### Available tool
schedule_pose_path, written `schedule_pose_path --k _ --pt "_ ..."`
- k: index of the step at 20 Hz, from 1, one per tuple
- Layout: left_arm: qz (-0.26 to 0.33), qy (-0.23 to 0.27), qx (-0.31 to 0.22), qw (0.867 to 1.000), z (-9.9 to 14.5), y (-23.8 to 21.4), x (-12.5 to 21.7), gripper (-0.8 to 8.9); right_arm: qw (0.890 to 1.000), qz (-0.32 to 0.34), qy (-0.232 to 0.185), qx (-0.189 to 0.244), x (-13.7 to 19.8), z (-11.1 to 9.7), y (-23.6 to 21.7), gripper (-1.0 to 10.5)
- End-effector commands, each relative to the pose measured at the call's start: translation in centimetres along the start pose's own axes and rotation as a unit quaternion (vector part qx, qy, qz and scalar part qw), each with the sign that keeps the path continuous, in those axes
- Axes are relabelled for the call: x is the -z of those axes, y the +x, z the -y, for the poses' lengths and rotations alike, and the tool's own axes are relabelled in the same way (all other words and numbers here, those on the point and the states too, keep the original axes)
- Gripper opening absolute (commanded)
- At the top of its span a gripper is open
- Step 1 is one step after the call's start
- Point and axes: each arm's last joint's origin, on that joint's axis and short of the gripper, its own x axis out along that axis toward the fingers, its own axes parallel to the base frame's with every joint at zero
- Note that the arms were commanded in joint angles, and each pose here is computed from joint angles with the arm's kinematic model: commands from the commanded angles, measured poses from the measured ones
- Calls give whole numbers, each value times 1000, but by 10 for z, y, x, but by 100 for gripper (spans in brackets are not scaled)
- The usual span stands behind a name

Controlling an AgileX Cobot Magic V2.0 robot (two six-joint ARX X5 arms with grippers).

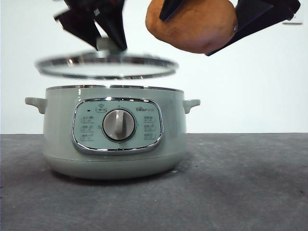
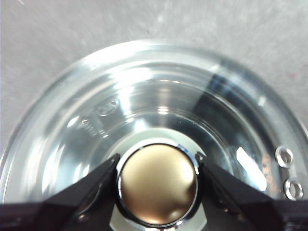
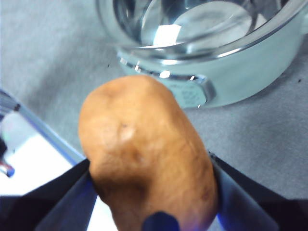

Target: Pick up the potato,open the lid,put the potato in the pot,close the lid

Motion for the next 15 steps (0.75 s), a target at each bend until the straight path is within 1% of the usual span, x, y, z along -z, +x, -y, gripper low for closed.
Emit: schedule_pose_path --k 1,3,5,7,9,12,15 --pt "36 3 -16 999 -4 -19 -5 -9 1000 14 21 2 -15 -1 1 -3" --pt "42 -1 -26 999 -10 -32 -4 -9 999 20 27 7 -31 -3 4 -3" --pt "44 -4 -39 998 -18 -43 -1 -9 999 24 21 10 -51 -6 11 -3" --pt "42 -17 -71 996 -30 -53 2 -9 1000 17 13 17 -70 -9 22 -3" --pt "46 -32 -100 993 -43 -63 5 -9 1000 2 0 24 -87 -14 38 -3" --pt "52 -59 -137 987 -65 -75 11 -9 999 -20 -8 33 -109 -18 69 -3" --pt "49 -85 -163 982 -85 -80 17 -9 998 -35 -9 42 -123 -17 102 -3"
